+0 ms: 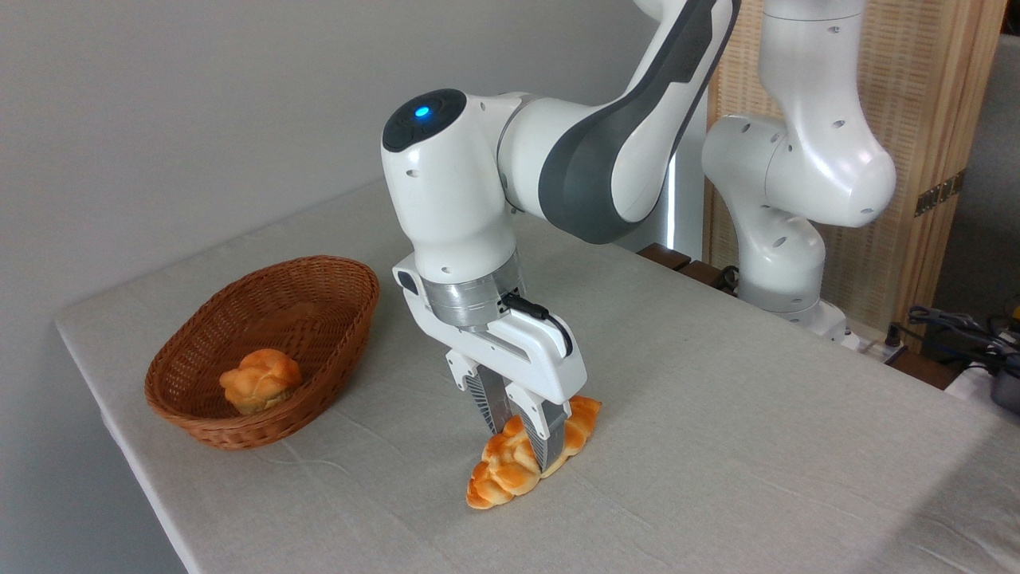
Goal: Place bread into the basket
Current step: 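Lift the braided roll and carry it over the wicker basket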
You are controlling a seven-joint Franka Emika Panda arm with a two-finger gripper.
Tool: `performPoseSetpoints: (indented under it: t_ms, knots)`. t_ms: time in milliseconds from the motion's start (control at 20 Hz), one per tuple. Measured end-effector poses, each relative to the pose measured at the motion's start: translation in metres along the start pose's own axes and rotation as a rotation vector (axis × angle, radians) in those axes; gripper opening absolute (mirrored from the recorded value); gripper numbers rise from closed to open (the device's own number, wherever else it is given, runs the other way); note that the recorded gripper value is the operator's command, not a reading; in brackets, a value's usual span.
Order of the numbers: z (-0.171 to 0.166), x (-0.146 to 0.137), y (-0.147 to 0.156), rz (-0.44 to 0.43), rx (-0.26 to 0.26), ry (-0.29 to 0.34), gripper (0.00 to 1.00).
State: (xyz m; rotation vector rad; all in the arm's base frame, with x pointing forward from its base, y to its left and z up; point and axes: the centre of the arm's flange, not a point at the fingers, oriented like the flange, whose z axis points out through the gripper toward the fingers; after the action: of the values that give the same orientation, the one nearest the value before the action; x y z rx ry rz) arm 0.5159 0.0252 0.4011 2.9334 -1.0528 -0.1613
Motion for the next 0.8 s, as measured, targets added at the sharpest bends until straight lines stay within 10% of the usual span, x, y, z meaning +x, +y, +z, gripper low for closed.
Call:
performPoseSetpoints:
  t_ms: [500, 800]
  knots:
    - [-0.062, 0.032, 0.016, 0.025, 0.036, 0.137, 0.64]
    - [-0.117, 0.092, 0.086, 0.013, 0.011, 0.263, 0.64]
